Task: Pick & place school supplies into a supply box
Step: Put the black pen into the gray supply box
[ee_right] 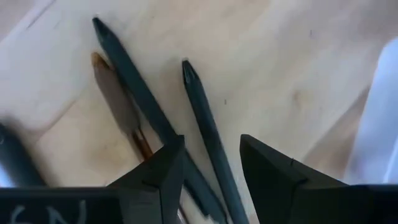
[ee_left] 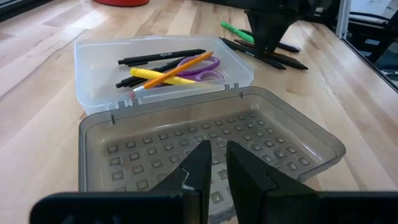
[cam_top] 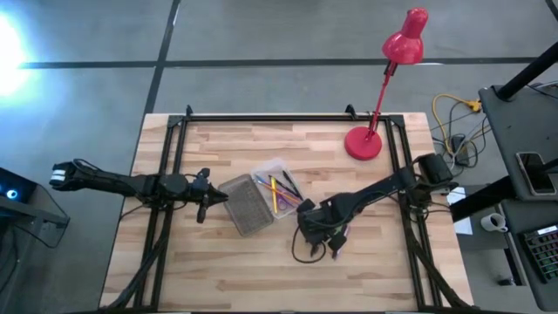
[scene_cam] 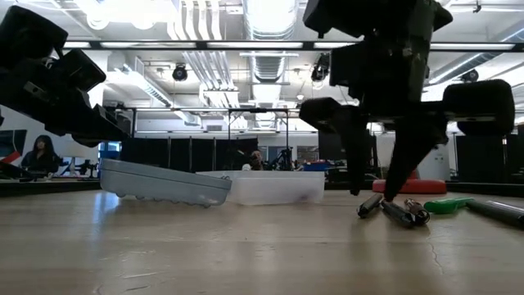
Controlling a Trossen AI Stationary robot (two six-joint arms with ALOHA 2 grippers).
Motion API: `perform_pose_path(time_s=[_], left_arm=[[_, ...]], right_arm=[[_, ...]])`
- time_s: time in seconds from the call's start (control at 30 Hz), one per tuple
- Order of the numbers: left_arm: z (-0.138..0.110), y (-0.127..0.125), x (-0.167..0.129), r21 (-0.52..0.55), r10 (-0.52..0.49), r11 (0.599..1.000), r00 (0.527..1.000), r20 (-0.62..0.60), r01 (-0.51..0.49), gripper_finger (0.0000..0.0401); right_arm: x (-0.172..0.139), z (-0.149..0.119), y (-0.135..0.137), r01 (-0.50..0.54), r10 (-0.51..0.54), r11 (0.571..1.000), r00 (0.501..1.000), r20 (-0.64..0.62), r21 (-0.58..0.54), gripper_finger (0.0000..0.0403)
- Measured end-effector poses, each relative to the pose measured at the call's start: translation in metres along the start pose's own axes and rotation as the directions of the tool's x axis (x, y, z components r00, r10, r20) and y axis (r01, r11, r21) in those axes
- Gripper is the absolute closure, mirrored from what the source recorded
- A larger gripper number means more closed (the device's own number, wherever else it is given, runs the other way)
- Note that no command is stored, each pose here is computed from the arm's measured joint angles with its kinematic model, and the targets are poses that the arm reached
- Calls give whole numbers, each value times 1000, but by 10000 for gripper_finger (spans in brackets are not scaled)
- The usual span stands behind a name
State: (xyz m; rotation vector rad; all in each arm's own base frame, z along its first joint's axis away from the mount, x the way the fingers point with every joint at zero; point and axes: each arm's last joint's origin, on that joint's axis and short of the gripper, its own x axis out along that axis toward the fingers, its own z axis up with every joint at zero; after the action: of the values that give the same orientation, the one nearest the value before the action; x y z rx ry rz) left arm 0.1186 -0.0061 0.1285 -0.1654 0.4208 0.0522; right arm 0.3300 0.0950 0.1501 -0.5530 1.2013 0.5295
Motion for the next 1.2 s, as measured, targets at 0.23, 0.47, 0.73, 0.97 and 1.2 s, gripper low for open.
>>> perform_pose_path(time_s=[0.23,0.47,0.73,0.97,1.2], left_arm=[[0,0,0,0,1,1000,1000,-2,-1,367],[0,0,0,0,0,1000,1000,-2,0,367],[0,0,0,0,1,1000,1000,-3,-1,367],[0,0,0,1,1,1000,1000,-3,-1,367],[0,0,0,0,1,1000,1000,-3,-1,367]], right_arm=[[5,-1,2,0,0,999,1000,1,45,267],[12,-4,3,6,-6,999,1000,-6,47,269],[21,-20,7,79,-79,997,994,-69,-12,292],[21,-25,-8,87,-89,996,993,-81,-28,358],[14,-34,-34,34,-17,947,998,-57,320,386]])
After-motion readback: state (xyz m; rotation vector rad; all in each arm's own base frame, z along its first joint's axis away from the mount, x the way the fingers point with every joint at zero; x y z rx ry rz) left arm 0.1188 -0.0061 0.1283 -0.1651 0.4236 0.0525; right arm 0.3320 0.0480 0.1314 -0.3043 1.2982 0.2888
